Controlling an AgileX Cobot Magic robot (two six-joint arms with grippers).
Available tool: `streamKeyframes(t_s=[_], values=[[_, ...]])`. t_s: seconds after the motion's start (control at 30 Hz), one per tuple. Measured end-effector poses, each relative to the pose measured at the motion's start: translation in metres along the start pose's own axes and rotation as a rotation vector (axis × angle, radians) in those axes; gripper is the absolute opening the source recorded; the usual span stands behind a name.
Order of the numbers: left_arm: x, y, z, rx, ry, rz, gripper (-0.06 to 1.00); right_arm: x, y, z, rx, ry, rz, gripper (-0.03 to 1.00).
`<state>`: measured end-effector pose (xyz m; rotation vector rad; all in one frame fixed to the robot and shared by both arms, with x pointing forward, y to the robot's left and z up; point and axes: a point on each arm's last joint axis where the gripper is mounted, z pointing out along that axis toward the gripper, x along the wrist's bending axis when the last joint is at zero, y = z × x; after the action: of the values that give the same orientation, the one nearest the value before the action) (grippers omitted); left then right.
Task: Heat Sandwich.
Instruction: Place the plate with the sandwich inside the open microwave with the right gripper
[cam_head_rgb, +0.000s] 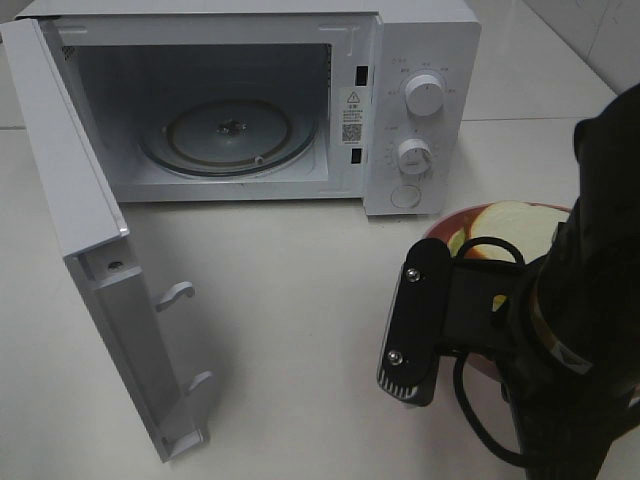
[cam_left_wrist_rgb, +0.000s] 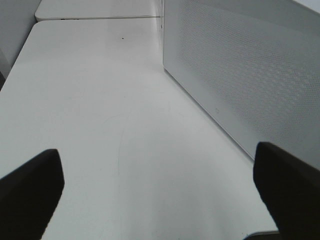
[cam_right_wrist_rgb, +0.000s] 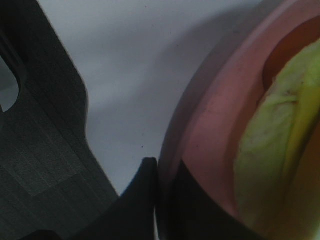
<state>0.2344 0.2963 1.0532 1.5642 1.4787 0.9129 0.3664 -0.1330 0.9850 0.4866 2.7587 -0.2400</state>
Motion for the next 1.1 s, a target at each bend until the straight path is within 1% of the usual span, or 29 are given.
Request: streamKeyframes(t_s=[0.07, 0.13, 0.3, 0.43, 0.7, 0.83, 0.97, 1.0, 1.1], values=[[0.0, 0.0, 0.0, 0.0, 0.0, 0.0, 0.97, 0.0, 0.0, 0.0, -0.006, 0.001, -0.018, 0.04], [0.0, 0.0, 0.0, 0.0, 0.0, 0.0, 0.97, 0.0, 0.003, 0.0, -0.03, 0.001, -0.078, 0.04], [0.0, 0.0, 0.0, 0.0, 0.0, 0.0, 0.97, 0.0, 0.005, 0.0, -0.061, -0.002, -0.133, 0.04], [0.0, 0.0, 0.0, 0.0, 0.0, 0.0, 0.97, 0.001, 0.01, 0.0, -0.113, -0.008, -0.221, 0.04], [0.0, 0.0, 0.0, 0.0, 0.0, 0.0, 0.97, 0.001, 0.014, 0.0, -0.158, -0.016, -0.287, 0.04], [0.0, 0.0, 0.0, 0.0, 0.0, 0.0, 0.97, 0.001, 0.015, -0.001, -0.164, -0.017, -0.294, 0.04], [0.0, 0.0, 0.0, 0.0, 0.0, 0.0, 0.97, 0.001, 0.019, -0.001, -0.21, -0.022, -0.299, 0.04], [0.0, 0.0, 0.0, 0.0, 0.0, 0.0, 0.97, 0.001, 0.021, -0.002, -0.235, -0.028, -0.328, 0.04], [0.0, 0.0, 0.0, 0.0, 0.0, 0.0, 0.97, 0.001, 0.023, -0.002, -0.254, -0.036, -0.371, 0.04]])
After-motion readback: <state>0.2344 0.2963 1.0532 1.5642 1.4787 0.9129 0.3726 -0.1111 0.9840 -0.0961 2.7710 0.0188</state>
